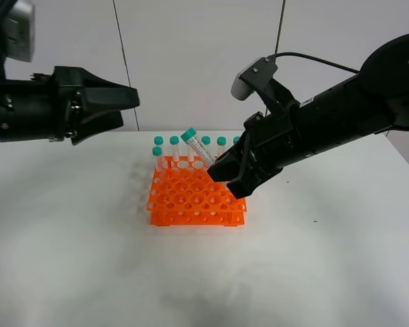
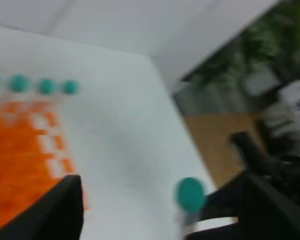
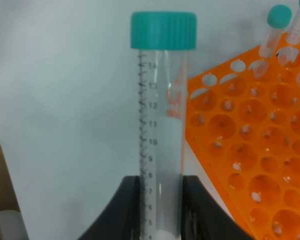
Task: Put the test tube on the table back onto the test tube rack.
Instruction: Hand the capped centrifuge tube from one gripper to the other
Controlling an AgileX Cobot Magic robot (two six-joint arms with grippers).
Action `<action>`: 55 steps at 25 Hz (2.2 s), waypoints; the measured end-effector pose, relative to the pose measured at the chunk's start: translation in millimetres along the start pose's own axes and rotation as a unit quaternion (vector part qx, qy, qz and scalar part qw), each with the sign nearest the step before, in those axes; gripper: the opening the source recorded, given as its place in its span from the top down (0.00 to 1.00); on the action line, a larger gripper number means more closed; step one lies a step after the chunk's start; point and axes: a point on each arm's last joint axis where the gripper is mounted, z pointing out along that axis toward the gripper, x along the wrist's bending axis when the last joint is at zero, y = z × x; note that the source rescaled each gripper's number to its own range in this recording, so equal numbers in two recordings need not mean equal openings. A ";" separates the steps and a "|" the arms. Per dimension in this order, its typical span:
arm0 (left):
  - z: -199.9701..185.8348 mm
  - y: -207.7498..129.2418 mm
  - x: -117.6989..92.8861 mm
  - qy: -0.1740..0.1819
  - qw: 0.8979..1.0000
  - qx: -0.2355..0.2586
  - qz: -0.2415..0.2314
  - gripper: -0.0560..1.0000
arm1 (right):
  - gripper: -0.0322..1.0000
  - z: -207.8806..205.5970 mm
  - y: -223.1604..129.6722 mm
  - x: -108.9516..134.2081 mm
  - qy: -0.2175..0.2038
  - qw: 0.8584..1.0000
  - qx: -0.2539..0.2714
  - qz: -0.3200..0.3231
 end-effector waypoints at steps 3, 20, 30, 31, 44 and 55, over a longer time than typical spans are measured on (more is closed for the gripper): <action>21.8 -9.8 0.9 -0.016 1.000 0.017 -0.010 0.00 | 0.93 0.0 0.3 0.2 0.001 1.000 -0.001 0.002; 58.7 -26.9 -3.1 -0.035 0.997 0.071 -0.004 0.00 | 0.93 -0.2 -0.4 5.6 0.031 0.999 0.003 0.018; 58.4 -27.3 -6.0 -0.049 0.996 0.075 -0.006 0.00 | 0.93 -0.4 -0.4 7.3 0.040 0.999 0.004 0.034; 58.4 -27.3 -6.1 -0.050 0.996 0.076 -0.006 0.00 | 0.93 -0.4 0.0 7.3 0.040 0.998 0.002 0.037; 58.4 -27.4 -6.1 -0.050 0.996 0.076 -0.006 0.35 | 0.93 -0.3 1.2 6.8 0.038 0.998 -0.005 0.047; 58.1 -27.9 -7.6 -0.059 0.995 0.079 -0.006 0.54 | 0.93 -0.4 1.5 7.2 0.040 0.998 -0.006 0.053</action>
